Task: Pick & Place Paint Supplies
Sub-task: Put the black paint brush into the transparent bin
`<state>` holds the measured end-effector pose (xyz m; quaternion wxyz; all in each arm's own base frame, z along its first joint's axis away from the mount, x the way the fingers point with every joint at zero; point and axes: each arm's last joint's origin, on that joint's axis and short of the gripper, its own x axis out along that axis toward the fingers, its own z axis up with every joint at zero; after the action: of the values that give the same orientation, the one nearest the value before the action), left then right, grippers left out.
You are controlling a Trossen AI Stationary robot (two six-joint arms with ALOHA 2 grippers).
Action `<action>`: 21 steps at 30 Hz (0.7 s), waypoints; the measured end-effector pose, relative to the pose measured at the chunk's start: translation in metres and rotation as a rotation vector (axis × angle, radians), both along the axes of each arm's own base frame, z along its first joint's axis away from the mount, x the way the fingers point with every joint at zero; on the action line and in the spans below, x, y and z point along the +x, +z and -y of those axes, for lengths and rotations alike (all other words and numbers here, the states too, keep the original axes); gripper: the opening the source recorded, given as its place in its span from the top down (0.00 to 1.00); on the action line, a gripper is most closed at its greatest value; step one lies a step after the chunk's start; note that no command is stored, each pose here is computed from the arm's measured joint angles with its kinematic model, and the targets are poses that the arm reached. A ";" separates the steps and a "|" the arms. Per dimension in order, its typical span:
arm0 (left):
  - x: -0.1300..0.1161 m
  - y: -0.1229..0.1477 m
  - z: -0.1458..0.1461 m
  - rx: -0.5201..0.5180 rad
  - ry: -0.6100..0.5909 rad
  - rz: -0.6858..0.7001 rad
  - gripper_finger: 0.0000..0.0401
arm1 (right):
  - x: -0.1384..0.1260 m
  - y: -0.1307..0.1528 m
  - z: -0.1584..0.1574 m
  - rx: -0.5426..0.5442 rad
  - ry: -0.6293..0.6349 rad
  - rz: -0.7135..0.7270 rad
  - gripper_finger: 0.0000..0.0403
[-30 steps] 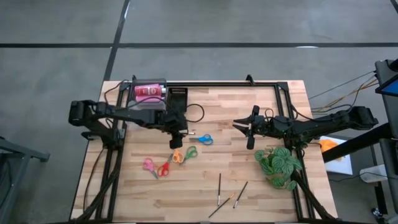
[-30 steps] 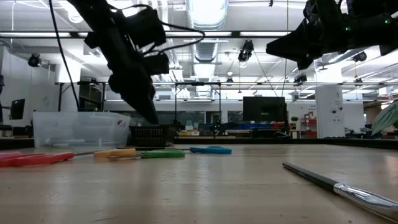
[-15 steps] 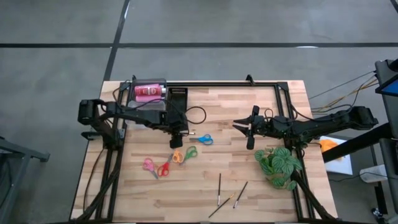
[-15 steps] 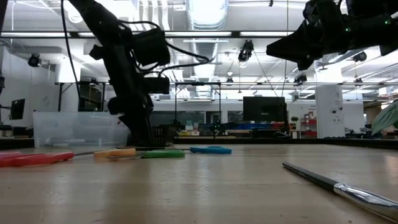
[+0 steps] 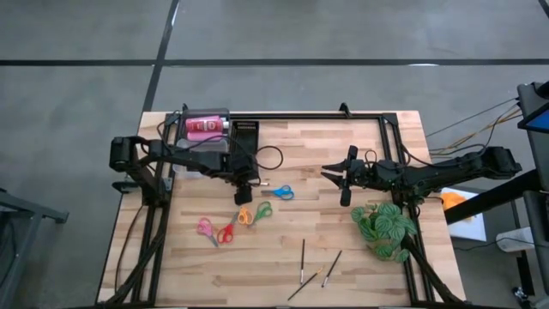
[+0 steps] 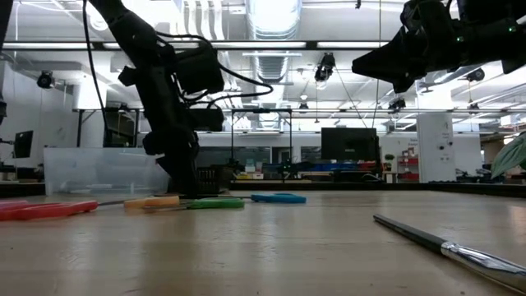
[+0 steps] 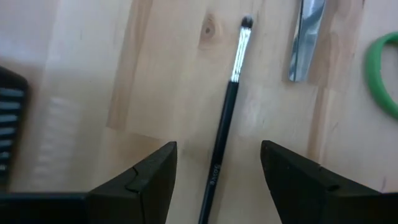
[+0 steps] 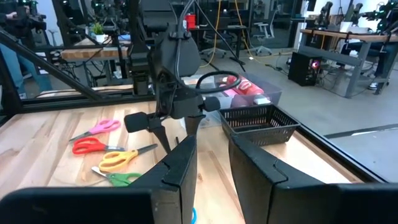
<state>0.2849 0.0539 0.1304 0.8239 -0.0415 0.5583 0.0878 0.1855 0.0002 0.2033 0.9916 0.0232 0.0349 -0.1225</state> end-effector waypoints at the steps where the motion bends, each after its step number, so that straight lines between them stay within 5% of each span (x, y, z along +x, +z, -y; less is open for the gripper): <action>1: -0.001 -0.003 0.000 -0.003 0.000 -0.002 0.42 | 0.000 0.000 0.000 0.000 0.000 0.000 0.78; 8: -0.004 -0.009 0.001 -0.013 0.002 0.018 0.52 | 0.000 0.000 0.000 0.000 0.000 0.000 0.78; 21: -0.002 -0.009 0.001 -0.018 -0.006 0.045 0.93 | 0.000 0.000 0.000 0.000 0.000 0.000 0.78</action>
<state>0.2828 0.0531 0.1213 0.8361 -0.0491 0.5406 0.0792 0.1855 0.0001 0.2033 0.9916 0.0232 0.0350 -0.1226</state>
